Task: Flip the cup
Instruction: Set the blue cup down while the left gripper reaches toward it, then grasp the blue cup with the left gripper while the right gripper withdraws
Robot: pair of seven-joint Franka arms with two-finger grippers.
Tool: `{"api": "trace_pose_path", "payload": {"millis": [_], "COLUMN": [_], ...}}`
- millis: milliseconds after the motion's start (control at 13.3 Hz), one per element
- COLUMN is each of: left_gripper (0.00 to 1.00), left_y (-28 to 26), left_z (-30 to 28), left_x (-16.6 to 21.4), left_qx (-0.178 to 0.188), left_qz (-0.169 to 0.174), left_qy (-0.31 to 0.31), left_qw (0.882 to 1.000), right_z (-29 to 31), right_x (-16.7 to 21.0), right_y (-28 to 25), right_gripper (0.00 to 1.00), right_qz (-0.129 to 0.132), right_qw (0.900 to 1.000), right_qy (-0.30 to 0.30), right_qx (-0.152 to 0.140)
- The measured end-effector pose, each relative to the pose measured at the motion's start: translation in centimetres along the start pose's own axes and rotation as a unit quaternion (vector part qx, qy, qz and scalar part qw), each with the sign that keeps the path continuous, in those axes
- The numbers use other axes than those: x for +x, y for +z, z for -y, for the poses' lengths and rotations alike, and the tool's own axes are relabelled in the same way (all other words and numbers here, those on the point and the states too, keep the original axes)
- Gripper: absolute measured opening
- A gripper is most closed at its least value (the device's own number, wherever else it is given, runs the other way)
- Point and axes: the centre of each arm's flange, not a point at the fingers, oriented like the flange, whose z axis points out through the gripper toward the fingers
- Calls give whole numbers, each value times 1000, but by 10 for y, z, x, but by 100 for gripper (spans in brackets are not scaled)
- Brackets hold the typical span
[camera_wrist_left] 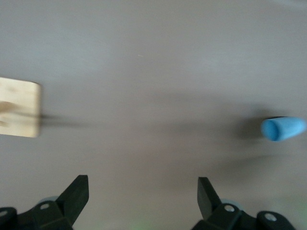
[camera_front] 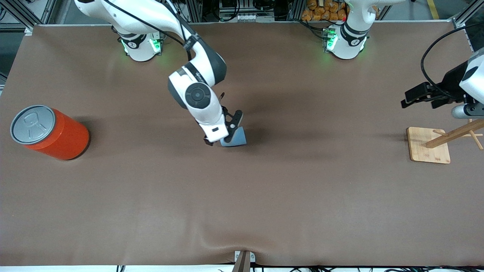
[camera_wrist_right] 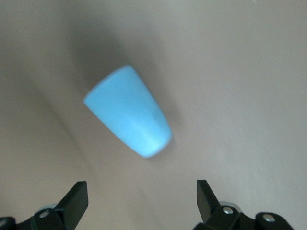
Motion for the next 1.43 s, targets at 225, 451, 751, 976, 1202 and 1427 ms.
{"api": "trace_pose_path", "payload": {"millis": [225, 451, 751, 976, 1202, 1427], "left_gripper": [100, 100, 100, 100, 100, 100], "left_y": [40, 98, 147, 187, 230, 273], "left_z": [-15, -34, -97, -132, -160, -177], "left_x": [12, 22, 10, -4, -20, -26], "left_qx": [-94, -173, -230, -253, -261, -268], "left_qz": [43, 68, 88, 74, 74, 85], "left_qy": [-40, -73, -145, -174, -181, -148], "left_qw": [994, 980, 958, 949, 945, 948], "right_z": [-51, -112, -178, -185, -170, -171], "right_x": [-36, -78, -133, -145, -137, -162], "right_y": [-25, -37, -40, -32, -40, -64], "right_gripper": [100, 100, 100, 100, 100, 100], "right_qz": [11, 11, 16, 37, 32, 22], "right_qw": [994, 982, 953, 925, 900, 882], "right_qy": [109, 191, 304, 376, 431, 465], "right_qx": [5, 4, -16, -47, -63, -67]}}
